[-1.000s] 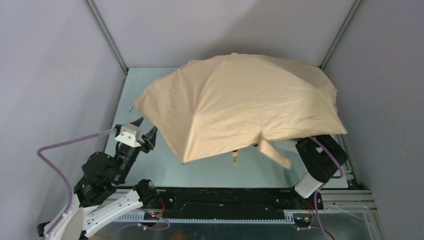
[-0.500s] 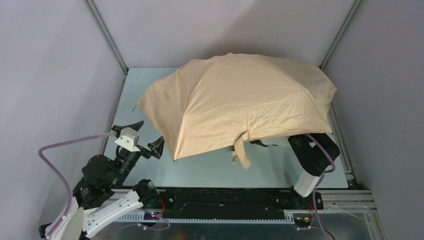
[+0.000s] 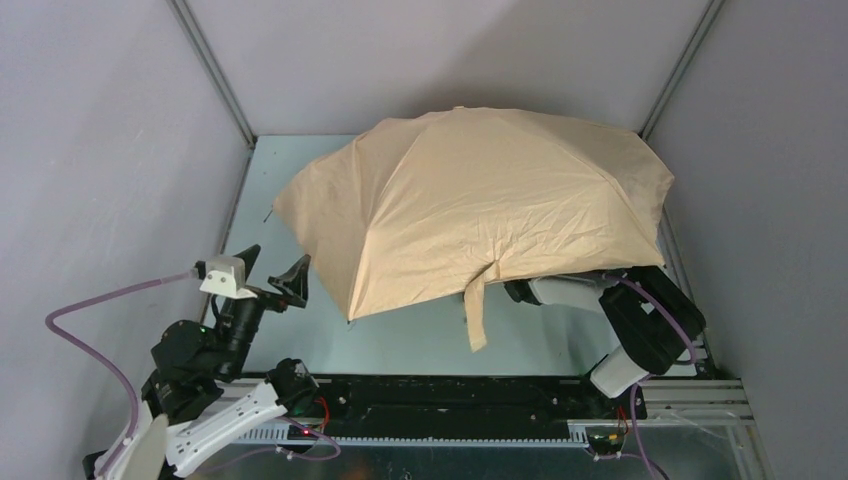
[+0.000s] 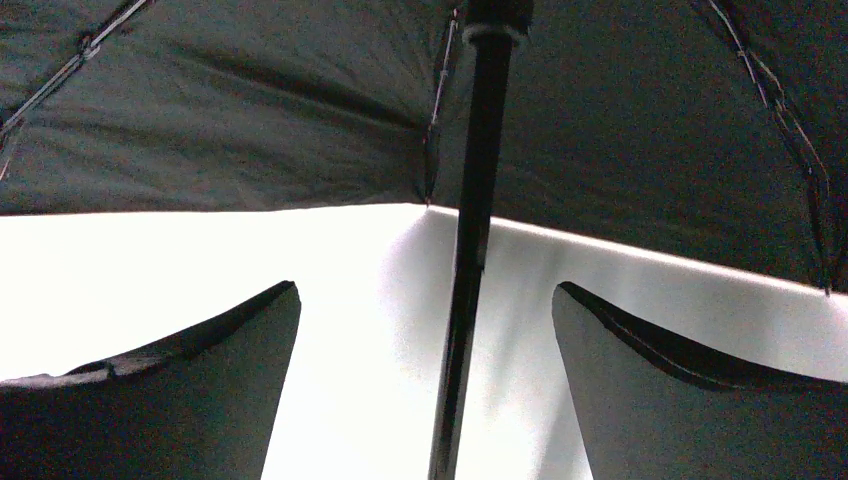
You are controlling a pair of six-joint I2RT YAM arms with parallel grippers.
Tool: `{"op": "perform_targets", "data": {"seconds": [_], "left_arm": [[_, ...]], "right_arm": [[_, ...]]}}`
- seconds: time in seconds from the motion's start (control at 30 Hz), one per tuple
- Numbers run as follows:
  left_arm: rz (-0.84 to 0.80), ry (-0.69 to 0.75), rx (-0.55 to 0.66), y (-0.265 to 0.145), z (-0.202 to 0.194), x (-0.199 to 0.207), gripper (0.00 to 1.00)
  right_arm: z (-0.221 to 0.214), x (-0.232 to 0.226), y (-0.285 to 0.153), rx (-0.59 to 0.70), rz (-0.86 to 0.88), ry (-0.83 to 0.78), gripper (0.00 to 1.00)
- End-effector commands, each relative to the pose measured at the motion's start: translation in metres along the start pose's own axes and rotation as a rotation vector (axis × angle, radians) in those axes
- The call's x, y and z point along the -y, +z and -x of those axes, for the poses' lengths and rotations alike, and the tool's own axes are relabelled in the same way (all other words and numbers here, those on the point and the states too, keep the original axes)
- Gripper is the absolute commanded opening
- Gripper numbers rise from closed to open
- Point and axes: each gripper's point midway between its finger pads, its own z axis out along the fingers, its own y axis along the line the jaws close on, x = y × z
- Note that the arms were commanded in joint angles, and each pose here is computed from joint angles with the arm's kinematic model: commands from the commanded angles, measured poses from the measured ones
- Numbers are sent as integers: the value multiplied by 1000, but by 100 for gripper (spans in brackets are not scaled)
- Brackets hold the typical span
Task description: Open the umbrella
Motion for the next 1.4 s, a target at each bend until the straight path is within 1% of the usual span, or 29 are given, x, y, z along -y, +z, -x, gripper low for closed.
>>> {"op": "perform_targets", "data": {"seconds": [0.0, 0.03, 0.07, 0.23, 0.5, 0.63, 0.73, 0.77, 0.8, 0.83, 0.87, 0.9, 0.93, 0.97, 1.0, 1.1, 1.17, 1.27, 1.3, 1.37], "left_arm": [[103, -71, -6, 1, 6, -14, 100], [110, -66, -14, 1, 5, -15, 100], [115, -87, -17, 2, 5, -14, 100], [158, -60, -52, 5, -3, -18, 100], [158, -11, -89, 11, -11, -13, 100], [176, 17, -130, 18, -20, -12, 100], [172, 33, -161, 25, -27, -10, 100], [208, 31, -170, 27, -29, -17, 100], [181, 20, -189, 31, -34, -12, 100], [226, 13, -197, 33, -37, -21, 100], [196, -7, -215, 37, -42, -15, 100], [253, -19, -220, 38, -45, -28, 100], [230, -50, -233, 42, -50, -24, 100], [293, -67, -225, 42, -49, -39, 100], [281, -103, -222, 44, -51, -37, 100], [386, -151, -175, 41, -43, -59, 100], [423, -161, -140, 37, -32, -65, 100], [425, -166, -57, 31, -5, -65, 100], [424, -166, -25, 27, 3, -64, 100], [382, -142, 35, 23, 21, -58, 100]], "right_arm": [[6, 1, -26, 2, -3, 23, 99], [13, 2, -31, 22, -10, 36, 99], [3, 7, -41, 1, -25, 31, 99], [-11, 19, -77, -39, -64, 51, 100], [-19, 54, -121, -79, -180, 69, 99], [-27, 78, -141, -138, -246, 106, 100], [-30, 107, -165, -174, -352, 174, 100], [-40, 120, -175, -222, -400, 173, 99], [-27, 124, -180, -185, -414, 214, 99], [-17, 135, -186, -155, -443, 226, 100], [-17, 140, -196, -175, -467, 229, 99], [-23, 152, -208, -209, -514, 217, 99], [-7, 156, -212, -161, -525, 230, 99], [-1, 166, -223, -150, -563, 227, 100], [7, 174, -229, -130, -595, 225, 99], [33, 185, -245, -97, -644, 191, 99], [53, 190, -248, -66, -660, 149, 100], [85, 187, -243, -20, -630, 84, 99], [104, 185, -239, 16, -610, 52, 99], [128, 178, -233, 68, -563, 6, 99]]}}
